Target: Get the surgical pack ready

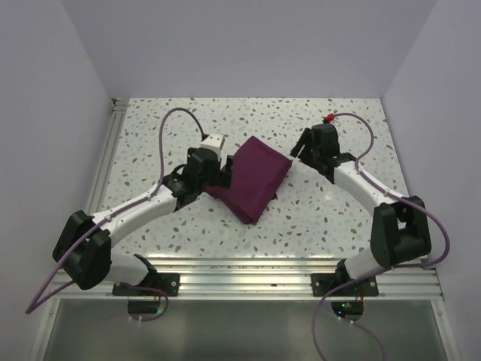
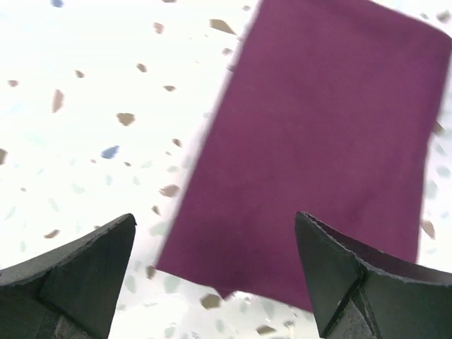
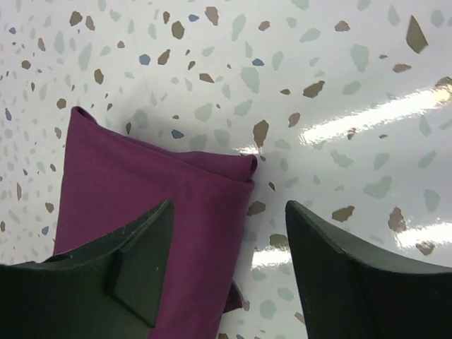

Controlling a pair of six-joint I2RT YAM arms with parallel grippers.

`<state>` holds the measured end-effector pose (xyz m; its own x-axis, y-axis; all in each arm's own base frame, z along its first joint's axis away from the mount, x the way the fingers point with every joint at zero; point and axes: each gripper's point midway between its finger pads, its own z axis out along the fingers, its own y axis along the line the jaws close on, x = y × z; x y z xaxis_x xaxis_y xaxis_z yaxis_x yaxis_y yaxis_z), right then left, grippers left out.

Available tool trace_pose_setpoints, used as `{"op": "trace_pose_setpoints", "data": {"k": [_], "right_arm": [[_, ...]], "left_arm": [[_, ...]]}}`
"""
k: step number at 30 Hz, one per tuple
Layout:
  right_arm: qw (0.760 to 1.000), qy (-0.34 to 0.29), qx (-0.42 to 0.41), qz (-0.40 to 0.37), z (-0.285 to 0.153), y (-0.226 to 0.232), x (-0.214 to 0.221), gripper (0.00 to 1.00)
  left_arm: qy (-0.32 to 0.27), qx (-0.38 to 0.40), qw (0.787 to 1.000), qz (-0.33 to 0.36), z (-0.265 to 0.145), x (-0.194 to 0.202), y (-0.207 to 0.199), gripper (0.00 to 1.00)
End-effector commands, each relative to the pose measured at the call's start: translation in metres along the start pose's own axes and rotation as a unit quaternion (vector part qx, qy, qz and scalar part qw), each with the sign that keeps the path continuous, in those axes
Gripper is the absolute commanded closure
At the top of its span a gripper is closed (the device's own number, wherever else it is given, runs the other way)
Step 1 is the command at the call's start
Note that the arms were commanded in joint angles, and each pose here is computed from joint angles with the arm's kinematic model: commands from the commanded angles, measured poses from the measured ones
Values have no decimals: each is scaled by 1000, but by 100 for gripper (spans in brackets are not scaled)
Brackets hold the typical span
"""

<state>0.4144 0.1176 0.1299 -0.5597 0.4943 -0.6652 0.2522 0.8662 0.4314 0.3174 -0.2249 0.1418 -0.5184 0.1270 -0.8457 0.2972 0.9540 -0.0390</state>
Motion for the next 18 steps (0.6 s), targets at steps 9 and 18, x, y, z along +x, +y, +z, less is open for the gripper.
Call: {"op": "trace_pose_setpoints", "data": {"k": [9,18], "right_arm": [[998,41,42,15,-13,-26,28,42],[999,42,-13,-17,-10,-9,32,47]], "left_arm": [[-8,-8,995,-104,64,-79,52,7],[-1,23,996,-87,100,-87,45,9]]}}
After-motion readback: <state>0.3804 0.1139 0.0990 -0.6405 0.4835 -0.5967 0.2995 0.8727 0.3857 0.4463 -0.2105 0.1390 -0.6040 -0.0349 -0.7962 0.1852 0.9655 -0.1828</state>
